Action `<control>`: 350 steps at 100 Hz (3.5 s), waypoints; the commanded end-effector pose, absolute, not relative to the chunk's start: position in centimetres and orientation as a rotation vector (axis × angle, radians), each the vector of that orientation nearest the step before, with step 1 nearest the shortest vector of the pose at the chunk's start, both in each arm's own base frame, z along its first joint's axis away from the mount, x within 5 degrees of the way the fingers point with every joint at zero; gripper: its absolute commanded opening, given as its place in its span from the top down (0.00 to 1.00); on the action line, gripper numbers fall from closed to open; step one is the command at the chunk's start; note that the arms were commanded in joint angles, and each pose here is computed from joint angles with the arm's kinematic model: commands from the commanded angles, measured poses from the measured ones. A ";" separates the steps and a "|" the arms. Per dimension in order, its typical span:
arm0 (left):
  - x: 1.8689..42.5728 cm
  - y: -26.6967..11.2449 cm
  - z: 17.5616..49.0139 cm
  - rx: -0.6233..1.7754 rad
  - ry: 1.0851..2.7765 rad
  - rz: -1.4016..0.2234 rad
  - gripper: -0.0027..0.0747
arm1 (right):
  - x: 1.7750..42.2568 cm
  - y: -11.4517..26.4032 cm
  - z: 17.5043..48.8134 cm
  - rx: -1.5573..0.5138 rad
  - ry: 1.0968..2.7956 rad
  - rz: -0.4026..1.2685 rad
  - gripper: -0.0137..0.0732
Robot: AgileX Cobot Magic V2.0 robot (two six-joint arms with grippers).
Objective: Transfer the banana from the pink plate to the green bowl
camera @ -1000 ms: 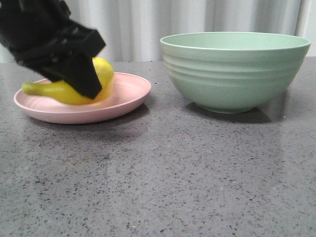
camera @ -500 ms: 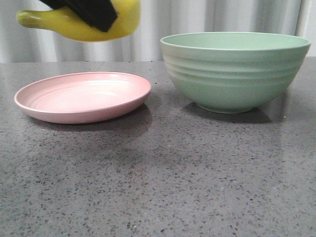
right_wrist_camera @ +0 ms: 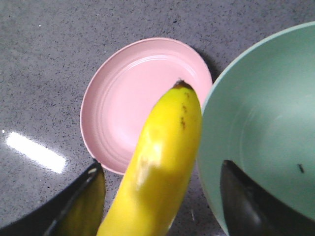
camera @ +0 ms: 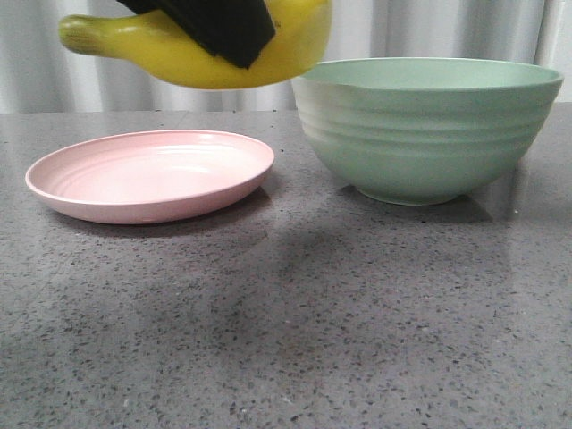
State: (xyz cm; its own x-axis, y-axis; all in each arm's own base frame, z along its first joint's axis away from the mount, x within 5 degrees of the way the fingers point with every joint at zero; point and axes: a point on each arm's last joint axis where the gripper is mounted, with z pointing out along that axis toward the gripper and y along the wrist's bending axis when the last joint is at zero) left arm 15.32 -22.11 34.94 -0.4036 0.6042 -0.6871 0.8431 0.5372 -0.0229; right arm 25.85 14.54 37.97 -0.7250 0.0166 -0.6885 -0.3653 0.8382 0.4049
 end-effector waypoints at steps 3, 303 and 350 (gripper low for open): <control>14.9 -22.1 37.4 1.103 2.039 -0.571 0.99 | 26.2 14.8 39.8 -0.212 2.191 0.748 0.35; 9.7 -14.4 44.5 0.869 1.737 -0.728 0.99 | 28.2 5.0 41.8 -0.153 2.160 0.219 0.93; 5.0 -6.9 40.5 0.771 1.481 -0.718 0.99 | 15.0 2.9 40.5 -0.150 1.896 0.200 0.93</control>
